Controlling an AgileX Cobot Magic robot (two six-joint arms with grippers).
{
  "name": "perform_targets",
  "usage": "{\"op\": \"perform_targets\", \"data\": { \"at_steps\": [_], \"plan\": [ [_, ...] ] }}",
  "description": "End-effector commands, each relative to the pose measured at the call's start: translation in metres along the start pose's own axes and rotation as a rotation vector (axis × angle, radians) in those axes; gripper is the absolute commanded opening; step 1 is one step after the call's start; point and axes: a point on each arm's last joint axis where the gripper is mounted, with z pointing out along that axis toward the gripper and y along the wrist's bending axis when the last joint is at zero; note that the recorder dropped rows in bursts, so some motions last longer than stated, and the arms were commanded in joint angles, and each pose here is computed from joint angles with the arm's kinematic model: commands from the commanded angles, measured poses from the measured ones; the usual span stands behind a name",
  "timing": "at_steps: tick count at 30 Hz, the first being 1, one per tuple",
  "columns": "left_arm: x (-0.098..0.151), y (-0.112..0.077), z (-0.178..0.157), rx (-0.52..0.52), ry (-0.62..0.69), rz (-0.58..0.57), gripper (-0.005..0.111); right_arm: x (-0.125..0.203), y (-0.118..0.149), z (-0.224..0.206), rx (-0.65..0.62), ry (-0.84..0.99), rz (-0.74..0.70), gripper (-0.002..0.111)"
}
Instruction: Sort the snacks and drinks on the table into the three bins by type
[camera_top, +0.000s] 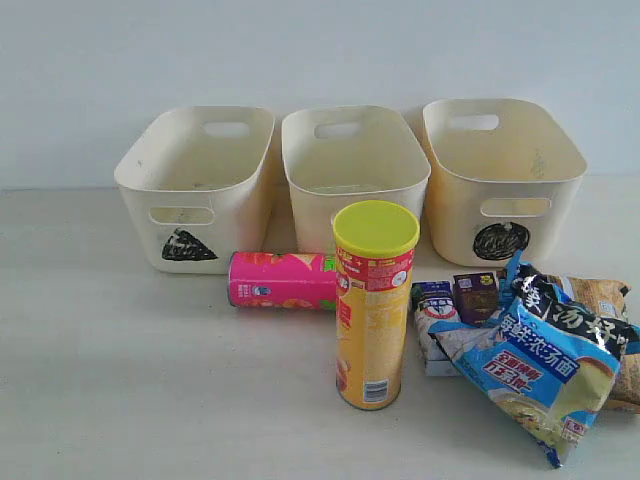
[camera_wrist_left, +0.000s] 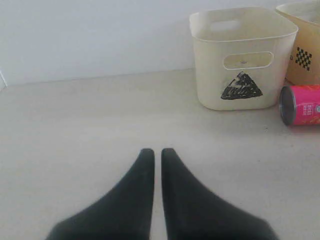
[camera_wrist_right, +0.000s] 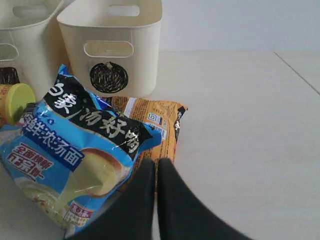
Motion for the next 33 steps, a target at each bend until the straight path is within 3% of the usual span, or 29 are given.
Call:
{"op": "perform_targets", "data": {
  "at_steps": [1, 7, 8, 10, 12, 13, 19, 21, 22, 28, 31, 33],
  "plan": [
    [0.001, 0.000, 0.000, 0.003, 0.000, -0.002, 0.004, -0.024, -0.002, -0.004, 0.019, -0.265, -0.007, 0.000],
    [0.001, 0.000, 0.000, 0.003, 0.000, -0.002, 0.004, -0.067, -0.004, -0.030, 0.054, -0.830, -0.008, 0.000],
    [0.001, 0.000, 0.000, 0.003, 0.000, -0.002, 0.004, -0.075, -0.005, -0.039, 0.034, -0.963, 0.059, 0.000],
    [0.001, 0.000, 0.000, 0.003, 0.000, -0.002, 0.004, -0.076, -0.006, -0.042, -0.046, -0.994, 0.232, 0.000],
    [0.001, 0.000, 0.000, 0.003, 0.000, -0.002, 0.004, -0.089, -0.005, -0.042, -0.123, -0.856, 0.393, 0.000],
    [0.001, 0.000, 0.000, 0.003, 0.000, -0.002, 0.004, -0.094, -0.003, -0.044, -0.129, -0.800, 0.403, 0.000],
    [0.001, 0.000, 0.000, 0.003, 0.000, -0.002, 0.004, -0.136, -0.002, -0.043, -0.047, -0.621, 0.207, 0.000],
    [0.001, 0.000, 0.000, 0.003, 0.000, -0.002, 0.004, -0.150, -0.002, -0.031, -0.044, -0.582, 0.208, 0.000],
    [0.001, 0.000, 0.000, 0.003, 0.000, -0.002, 0.004, -0.153, -0.002, -0.017, -0.034, -0.478, 0.220, 0.000],
    [0.001, 0.000, 0.000, 0.003, 0.000, -0.002, 0.004, -0.146, -0.003, 0.033, 0.006, -0.048, 0.274, 0.000],
    [0.001, 0.000, 0.000, 0.003, 0.000, -0.002, 0.004, -0.138, 0.002, 0.056, -0.014, 0.165, 0.394, 0.000],
    [0.001, 0.000, 0.000, 0.003, 0.000, -0.002, 0.004, -0.131, 0.007, 0.072, -0.050, 0.323, 0.379, 0.000]
  ]
}}
